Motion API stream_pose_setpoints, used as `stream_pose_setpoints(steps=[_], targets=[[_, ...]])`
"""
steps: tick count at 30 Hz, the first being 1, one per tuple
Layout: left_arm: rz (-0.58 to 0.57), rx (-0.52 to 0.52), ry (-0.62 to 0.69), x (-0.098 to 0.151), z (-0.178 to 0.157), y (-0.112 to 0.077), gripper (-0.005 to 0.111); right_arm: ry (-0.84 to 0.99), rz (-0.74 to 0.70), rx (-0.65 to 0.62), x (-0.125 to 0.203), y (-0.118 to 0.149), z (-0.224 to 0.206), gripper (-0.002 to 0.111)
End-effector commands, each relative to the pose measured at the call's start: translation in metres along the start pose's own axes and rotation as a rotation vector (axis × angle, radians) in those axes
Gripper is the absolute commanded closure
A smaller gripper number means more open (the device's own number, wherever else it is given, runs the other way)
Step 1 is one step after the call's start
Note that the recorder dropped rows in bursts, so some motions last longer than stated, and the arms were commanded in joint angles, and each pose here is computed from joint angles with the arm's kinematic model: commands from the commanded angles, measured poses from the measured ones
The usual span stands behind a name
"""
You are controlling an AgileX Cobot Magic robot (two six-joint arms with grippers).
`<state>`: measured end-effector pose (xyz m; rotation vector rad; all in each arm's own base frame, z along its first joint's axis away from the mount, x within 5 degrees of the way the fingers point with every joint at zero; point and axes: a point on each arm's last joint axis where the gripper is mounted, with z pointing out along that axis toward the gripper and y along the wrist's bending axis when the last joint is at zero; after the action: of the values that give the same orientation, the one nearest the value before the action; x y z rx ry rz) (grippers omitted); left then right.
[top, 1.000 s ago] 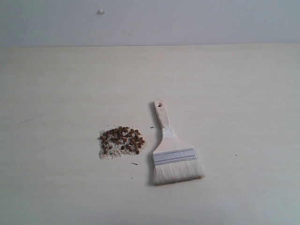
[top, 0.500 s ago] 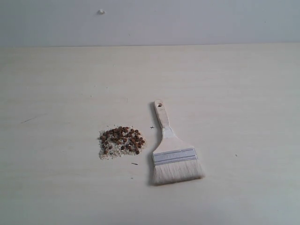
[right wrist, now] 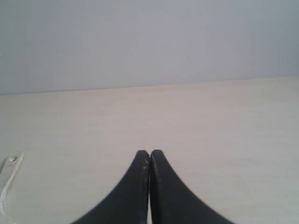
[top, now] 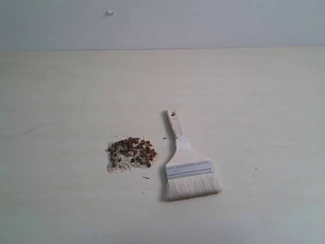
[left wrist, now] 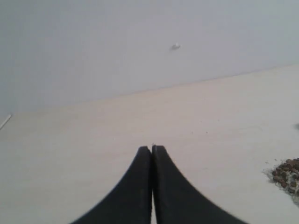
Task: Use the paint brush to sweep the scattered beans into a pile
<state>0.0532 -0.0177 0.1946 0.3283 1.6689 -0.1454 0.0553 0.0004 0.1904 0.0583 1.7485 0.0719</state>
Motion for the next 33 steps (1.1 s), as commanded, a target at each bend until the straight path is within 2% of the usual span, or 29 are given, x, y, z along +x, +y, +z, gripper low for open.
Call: stream_pose_setpoints(steps=[1, 5, 8, 10, 33], targets=[[-0.067, -0.039, 0.042, 0.0049, -0.0003, 0.0036, 0.107, -0.006, 0.000, 0.004, 0.0007, -0.0003, -0.0001, 0.108], [-0.139, -0.044, 0.068, 0.0074, -0.0005, 0.0037, 0.107, -0.006, 0.000, 0.004, 0.0007, -0.0003, -0.0001, 0.108], [-0.091, -0.060, 0.147, 0.0145, -0.0013, 0.0050, 0.107, -0.006, 0.000, 0.004, 0.0007, -0.0003, -0.0001, 0.108], [-0.056, -0.070, 0.148, 0.0145, -0.0014, 0.0061, 0.107, -0.006, 0.000, 0.004, 0.0007, -0.0003, -0.0001, 0.108], [-0.054, -0.071, 0.148, 0.0145, -0.0014, 0.0062, 0.107, -0.006, 0.000, 0.004, 0.0007, -0.0003, -0.0001, 0.108]])
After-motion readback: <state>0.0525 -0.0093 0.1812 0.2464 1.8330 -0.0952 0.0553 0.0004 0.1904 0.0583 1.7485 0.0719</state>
